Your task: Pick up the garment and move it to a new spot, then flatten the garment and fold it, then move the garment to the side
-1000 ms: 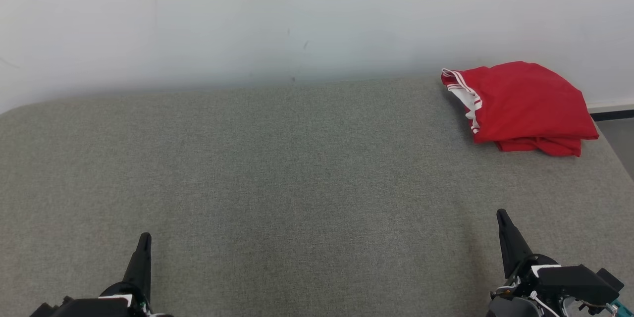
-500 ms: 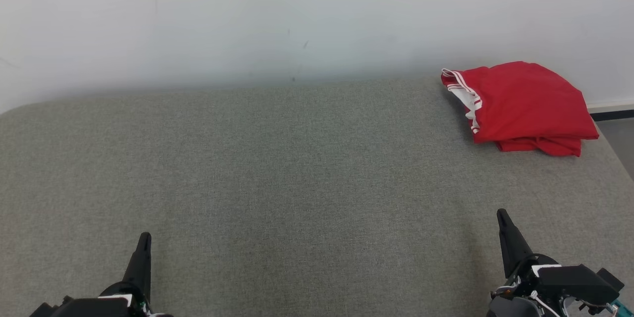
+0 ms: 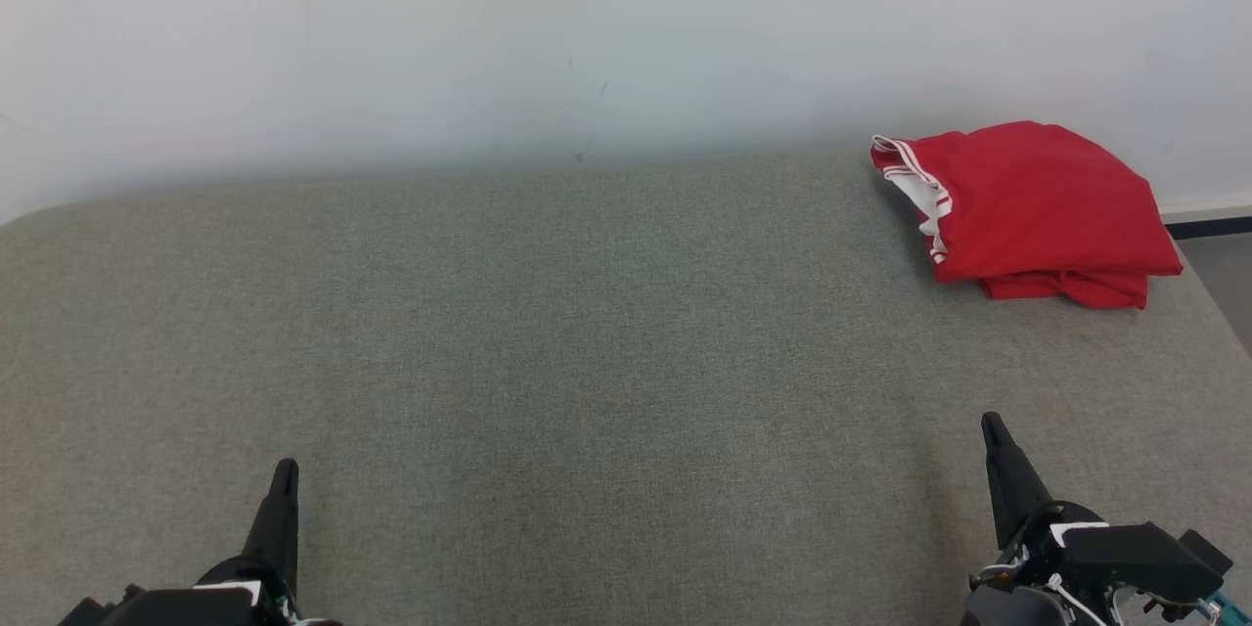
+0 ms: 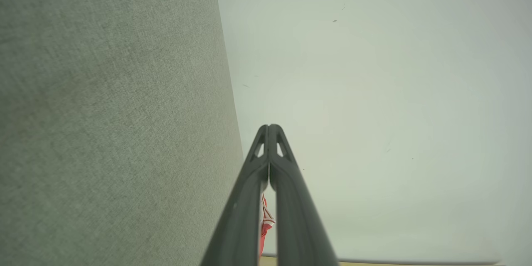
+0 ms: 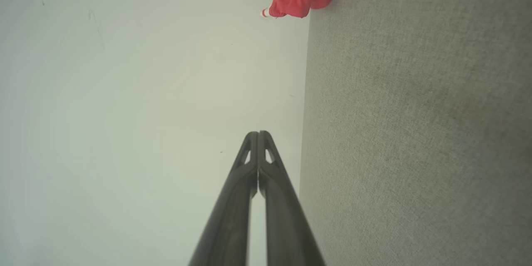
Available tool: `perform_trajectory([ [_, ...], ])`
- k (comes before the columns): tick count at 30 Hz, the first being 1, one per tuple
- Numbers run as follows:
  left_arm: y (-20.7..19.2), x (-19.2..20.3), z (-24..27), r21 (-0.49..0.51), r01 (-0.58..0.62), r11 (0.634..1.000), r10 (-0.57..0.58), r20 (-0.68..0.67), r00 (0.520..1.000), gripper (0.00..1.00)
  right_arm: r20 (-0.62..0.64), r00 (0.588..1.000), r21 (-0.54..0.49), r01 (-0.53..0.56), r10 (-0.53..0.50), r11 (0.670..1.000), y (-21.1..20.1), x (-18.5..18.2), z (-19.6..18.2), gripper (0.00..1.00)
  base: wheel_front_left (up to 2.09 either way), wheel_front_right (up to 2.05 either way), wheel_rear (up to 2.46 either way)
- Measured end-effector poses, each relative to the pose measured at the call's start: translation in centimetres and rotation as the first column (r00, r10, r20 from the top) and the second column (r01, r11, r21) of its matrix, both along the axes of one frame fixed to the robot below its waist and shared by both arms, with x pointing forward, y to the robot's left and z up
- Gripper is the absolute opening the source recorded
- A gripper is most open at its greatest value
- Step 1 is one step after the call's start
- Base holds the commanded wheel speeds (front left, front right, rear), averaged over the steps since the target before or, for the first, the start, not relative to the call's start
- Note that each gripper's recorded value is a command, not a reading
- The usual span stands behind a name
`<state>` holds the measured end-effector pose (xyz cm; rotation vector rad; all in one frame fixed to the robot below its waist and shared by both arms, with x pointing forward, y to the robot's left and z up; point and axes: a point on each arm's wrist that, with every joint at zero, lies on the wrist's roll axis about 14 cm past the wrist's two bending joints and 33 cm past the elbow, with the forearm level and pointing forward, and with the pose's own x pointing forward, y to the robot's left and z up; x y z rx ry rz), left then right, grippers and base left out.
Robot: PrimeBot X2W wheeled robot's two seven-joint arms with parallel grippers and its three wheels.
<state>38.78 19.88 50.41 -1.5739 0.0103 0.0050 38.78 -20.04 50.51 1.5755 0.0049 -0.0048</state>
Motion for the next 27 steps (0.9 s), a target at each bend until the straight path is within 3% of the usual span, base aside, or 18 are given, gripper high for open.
perform_trajectory([
  [27, 0.01, 0.00, 0.00, 0.000, 0.000, 1.000, 0.000, 0.000, 1.000, 0.00, 0.000, 1.000, 0.000, 0.001, -0.001, 1.000, -0.02, 0.00, 0.00, 0.00, 0.00, 0.00, 0.00],
])
